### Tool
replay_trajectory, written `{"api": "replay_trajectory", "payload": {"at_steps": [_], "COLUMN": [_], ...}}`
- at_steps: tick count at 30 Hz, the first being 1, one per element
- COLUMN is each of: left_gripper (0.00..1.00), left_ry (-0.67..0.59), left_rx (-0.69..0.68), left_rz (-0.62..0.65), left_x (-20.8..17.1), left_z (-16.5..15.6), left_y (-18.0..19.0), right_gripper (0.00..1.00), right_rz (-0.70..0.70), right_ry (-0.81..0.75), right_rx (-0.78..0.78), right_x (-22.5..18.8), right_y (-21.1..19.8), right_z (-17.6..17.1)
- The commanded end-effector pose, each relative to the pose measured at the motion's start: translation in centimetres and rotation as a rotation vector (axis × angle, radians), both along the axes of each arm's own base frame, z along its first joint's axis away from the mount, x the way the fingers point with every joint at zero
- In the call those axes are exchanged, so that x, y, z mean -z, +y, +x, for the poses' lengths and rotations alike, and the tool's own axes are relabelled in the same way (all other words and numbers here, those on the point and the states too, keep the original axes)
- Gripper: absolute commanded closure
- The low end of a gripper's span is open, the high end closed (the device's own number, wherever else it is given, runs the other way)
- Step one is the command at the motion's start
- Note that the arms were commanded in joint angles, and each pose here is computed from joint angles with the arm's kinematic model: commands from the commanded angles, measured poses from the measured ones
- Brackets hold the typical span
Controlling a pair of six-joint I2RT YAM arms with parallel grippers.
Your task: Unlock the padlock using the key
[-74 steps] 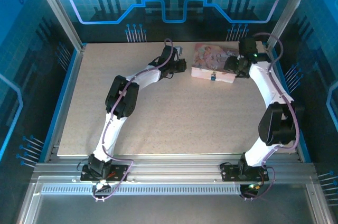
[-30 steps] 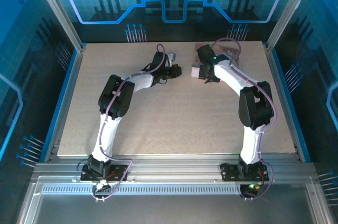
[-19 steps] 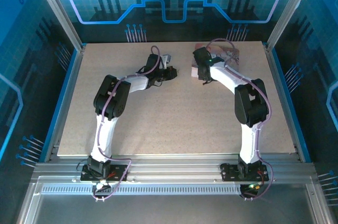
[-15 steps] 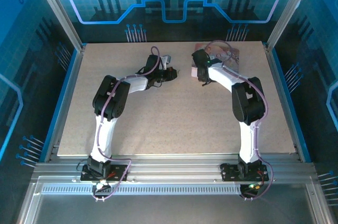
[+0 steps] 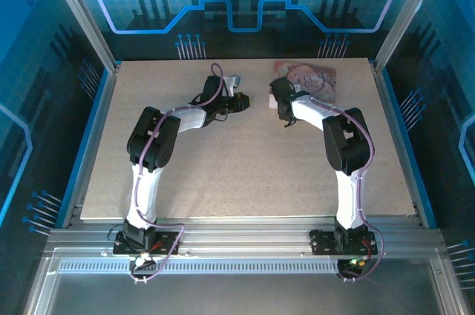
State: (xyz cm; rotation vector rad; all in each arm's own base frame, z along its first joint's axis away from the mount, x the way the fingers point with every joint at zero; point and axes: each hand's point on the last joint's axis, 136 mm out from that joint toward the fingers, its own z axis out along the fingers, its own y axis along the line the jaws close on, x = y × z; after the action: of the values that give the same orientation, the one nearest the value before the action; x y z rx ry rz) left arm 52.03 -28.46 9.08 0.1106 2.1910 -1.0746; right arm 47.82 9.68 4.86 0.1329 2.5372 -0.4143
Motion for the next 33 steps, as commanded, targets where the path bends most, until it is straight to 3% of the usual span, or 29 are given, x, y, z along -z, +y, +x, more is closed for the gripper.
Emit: {"api": "replay_trajectory", "payload": {"at_steps": [1, 18, 33], "left_gripper": [1.0, 1.0, 1.0], "left_ry": [-0.053, -0.085, -0.093], "left_rx": [0.026, 0.034, 0.044], "left_rz": [-0.046, -0.061, -0.059], "left_x": [-2.9, -4.0, -4.1], "left_z": [-0.2, -0.4, -0.5], "left_y": [-0.2, -0.3, -0.4], "right_gripper": [0.52, 0.54, 0.8], "right_rz": [-0.009, 0.025, 0.04], "right_ry": [-0.048, -0.048, -0.022], "right_rx": [0.013, 0.059, 0.014], "right_x": [-0.9, -0.6, -0.1], "right_y": [-0.9, -2.8, -2.0], "right_z": [0.7, 1.7, 2.2]}}
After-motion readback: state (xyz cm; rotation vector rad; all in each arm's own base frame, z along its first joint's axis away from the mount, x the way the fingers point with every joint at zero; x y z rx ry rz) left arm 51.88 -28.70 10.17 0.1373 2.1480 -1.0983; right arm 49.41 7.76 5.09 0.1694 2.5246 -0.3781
